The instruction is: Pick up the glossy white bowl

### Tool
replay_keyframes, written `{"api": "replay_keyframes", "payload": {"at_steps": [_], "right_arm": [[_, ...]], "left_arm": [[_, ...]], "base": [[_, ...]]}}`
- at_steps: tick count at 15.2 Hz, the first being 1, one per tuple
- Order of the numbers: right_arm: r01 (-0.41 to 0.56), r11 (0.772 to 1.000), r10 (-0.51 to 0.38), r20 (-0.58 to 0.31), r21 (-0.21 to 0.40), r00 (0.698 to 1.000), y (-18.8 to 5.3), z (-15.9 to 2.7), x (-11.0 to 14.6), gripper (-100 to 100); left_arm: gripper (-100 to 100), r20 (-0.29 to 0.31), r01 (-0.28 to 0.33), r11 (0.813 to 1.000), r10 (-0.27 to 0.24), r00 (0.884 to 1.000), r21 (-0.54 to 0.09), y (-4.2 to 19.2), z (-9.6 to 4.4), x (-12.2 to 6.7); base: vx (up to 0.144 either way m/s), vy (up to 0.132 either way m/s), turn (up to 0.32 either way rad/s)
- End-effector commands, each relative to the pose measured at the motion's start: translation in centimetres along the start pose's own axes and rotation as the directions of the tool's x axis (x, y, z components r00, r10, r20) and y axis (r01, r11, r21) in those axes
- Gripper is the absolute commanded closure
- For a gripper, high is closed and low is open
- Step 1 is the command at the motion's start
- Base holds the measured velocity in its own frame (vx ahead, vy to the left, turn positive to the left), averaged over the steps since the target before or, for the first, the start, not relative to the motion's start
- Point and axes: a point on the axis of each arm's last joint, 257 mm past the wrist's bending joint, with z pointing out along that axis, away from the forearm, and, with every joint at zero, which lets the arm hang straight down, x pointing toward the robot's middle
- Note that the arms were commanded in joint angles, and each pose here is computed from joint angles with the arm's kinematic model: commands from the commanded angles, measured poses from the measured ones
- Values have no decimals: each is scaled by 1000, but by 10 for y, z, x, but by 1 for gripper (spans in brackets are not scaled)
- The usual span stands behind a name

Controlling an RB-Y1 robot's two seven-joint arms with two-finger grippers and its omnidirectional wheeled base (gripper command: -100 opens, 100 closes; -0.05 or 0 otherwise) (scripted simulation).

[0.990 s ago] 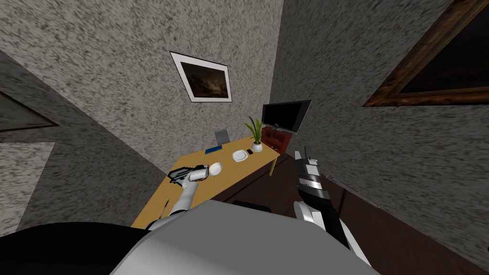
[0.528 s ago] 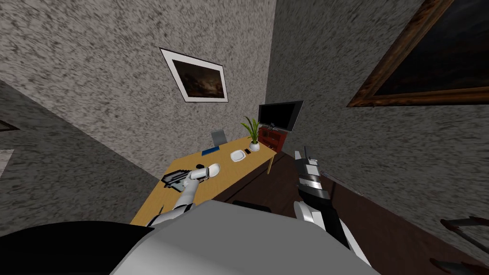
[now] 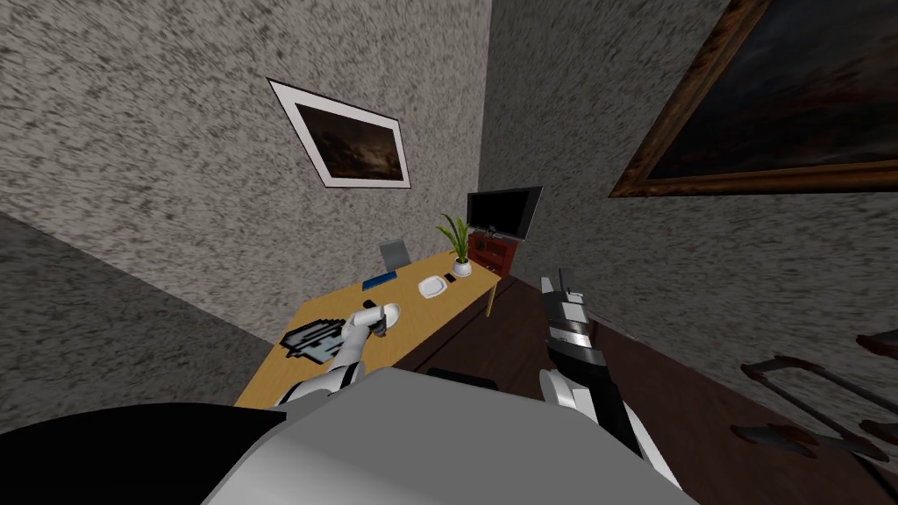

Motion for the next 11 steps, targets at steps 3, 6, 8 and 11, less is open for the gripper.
{"api": "replay_keyframes", "payload": {"at_steps": [3, 6, 8, 11], "right_arm": [[0, 1000, 0, 0, 0, 1000, 0, 0, 0, 0], [0, 1000, 0, 0, 0, 1000, 0, 0, 0, 0], [0, 1000, 0, 0, 0, 1000, 0, 0, 0, 0], [0, 1000, 0, 0, 0, 1000, 0, 0, 0, 0]], "left_arm": [[-100, -7, 18, 997, -18, 1000, -75, 17, 3, 5], [-100, -7, 10, 998, -10, 1000, -57, 23, 10, 6], [-100, -8, 7, 998, -7, 1000, -55, 30, 17, 8], [100, -7, 8, 998, -9, 1000, -56, 26, 15, 7]], "base": [[-7, 13, -90], [16, 18, 1], [58, 36, 29], [18, 11, 2]]}}
